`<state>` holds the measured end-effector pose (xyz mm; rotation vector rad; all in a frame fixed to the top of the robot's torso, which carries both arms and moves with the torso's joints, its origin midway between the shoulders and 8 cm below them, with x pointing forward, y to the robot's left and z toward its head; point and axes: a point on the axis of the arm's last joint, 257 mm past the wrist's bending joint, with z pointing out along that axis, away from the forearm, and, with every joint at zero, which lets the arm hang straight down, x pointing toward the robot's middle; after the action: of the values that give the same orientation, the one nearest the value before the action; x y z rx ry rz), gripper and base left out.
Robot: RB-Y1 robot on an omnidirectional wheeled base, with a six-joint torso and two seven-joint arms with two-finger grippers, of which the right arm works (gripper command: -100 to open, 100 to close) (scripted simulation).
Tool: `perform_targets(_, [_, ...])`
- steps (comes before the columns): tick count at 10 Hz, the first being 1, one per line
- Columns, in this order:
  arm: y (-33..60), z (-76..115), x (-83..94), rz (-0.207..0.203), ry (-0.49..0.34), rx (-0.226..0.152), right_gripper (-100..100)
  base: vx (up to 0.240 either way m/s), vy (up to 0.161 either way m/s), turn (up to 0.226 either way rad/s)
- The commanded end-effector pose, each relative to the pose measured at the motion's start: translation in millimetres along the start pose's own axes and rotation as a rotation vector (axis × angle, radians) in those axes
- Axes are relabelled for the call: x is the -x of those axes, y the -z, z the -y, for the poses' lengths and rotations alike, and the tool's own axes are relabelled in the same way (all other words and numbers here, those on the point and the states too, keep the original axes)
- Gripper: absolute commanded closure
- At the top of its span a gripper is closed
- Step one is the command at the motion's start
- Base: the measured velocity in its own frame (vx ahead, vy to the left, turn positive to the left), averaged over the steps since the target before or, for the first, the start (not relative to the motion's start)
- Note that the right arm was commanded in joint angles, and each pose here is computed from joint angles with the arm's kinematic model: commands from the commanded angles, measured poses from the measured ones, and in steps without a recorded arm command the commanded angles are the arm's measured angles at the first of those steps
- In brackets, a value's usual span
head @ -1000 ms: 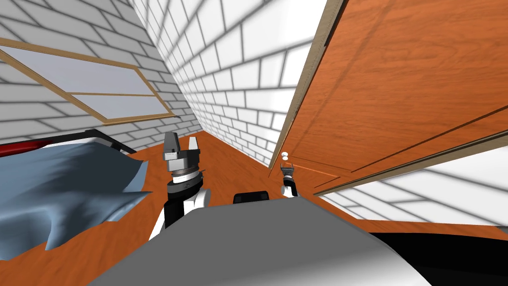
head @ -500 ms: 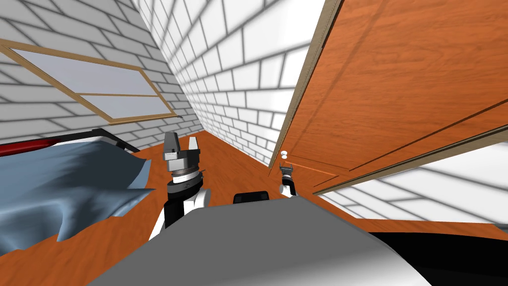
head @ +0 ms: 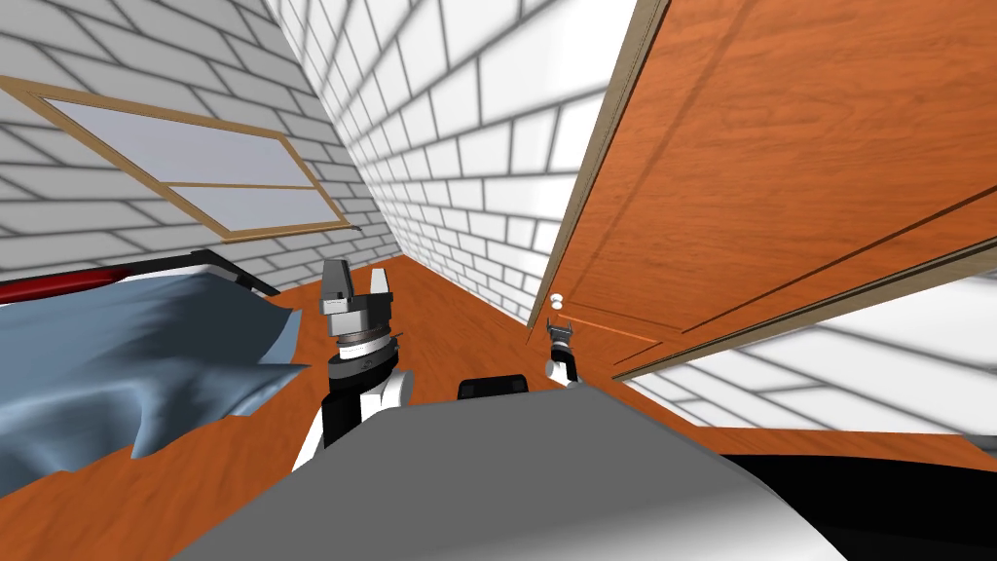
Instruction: Pull the door open
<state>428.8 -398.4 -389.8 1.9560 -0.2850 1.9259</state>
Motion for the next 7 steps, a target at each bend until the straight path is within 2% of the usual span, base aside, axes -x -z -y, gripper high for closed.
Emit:
perform_targets(1, [-0.4, 3.5, 0.7, 0.006, -0.063, 0.004, -100, -0.058, -0.006, 0.020])
perform_targets(3, [-0.7, 6.3, 1.0, 0.010, -0.108, 0.007, -100, -0.054, -0.001, 0.013])
perform_targets(4, [-0.5, 5.4, 0.5, 0.008, -0.093, 0.006, -100, -0.022, -0.001, 0.002])
perform_targets(6, [1.1, -22.8, 6.3, 0.012, -0.097, 0.028, -100, 0.152, -0.016, 0.100])
perform_targets(7, [1.5, -29.7, 7.5, 0.012, -0.097, 0.033, -100, 0.195, 0.002, 0.057])
